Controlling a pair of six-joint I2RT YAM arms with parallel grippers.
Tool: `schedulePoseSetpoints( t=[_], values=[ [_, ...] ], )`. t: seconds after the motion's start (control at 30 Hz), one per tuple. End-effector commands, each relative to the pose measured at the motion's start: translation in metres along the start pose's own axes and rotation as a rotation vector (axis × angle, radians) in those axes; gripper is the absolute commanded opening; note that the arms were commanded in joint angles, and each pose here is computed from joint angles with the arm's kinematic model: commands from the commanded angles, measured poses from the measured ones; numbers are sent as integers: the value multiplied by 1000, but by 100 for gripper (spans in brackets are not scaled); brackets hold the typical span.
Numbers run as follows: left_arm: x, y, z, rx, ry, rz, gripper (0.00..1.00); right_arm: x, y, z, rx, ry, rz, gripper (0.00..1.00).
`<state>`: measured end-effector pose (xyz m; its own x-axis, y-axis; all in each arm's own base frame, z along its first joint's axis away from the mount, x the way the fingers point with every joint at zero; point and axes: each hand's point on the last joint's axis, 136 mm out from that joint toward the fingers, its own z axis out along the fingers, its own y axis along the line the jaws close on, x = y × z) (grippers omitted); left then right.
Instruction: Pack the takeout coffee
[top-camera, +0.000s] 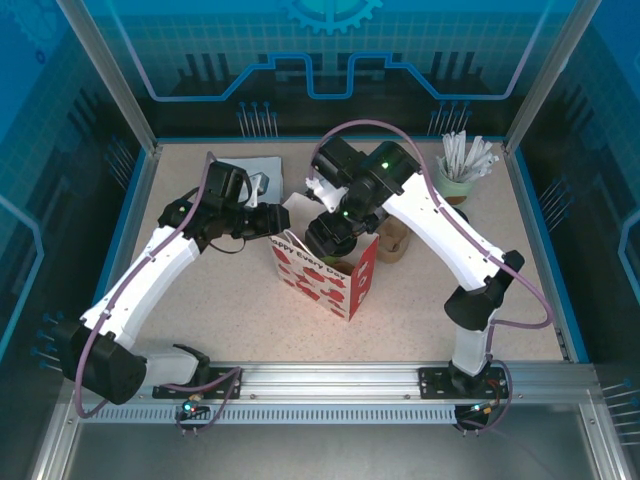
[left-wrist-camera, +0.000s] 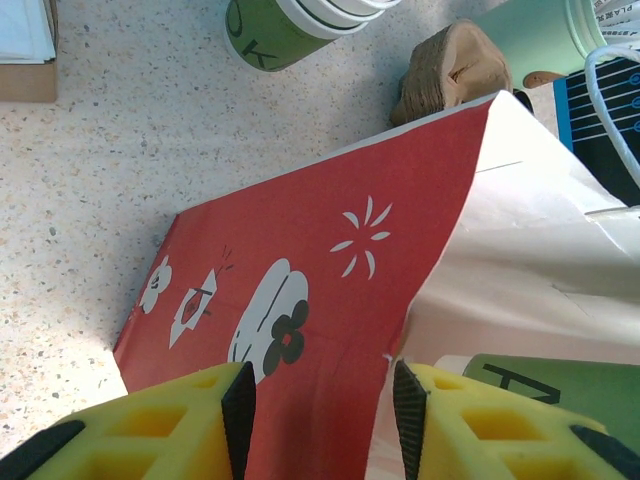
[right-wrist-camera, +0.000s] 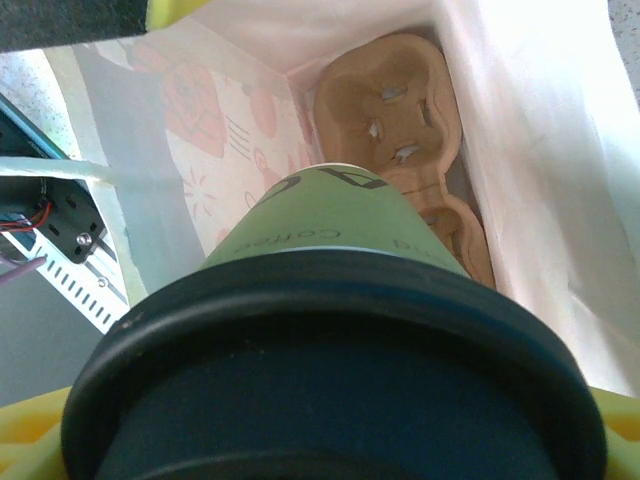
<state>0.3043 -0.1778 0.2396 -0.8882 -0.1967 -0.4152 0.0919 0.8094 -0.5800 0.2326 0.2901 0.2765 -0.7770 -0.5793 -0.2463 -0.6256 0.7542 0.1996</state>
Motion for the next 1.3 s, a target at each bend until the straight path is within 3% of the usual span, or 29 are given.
schedulePoseSetpoints(
  t=[0.0, 0.5, 0.93, 1.27],
  values=[
    [4, 0, -3, -6, -2, 35, 43, 8, -7, 12, 20, 70, -6, 75],
    [3, 1, 0, -12, 1, 41, 42, 8, -20, 31, 52, 128, -4, 76],
    [-4, -2, 3, -10, -1, 44, 21, 19, -22, 41, 71, 200, -41, 76],
    [-16, -10, 4, 1, -6, 67, 12, 24, -17, 51, 87, 250, -102, 76]
  ],
)
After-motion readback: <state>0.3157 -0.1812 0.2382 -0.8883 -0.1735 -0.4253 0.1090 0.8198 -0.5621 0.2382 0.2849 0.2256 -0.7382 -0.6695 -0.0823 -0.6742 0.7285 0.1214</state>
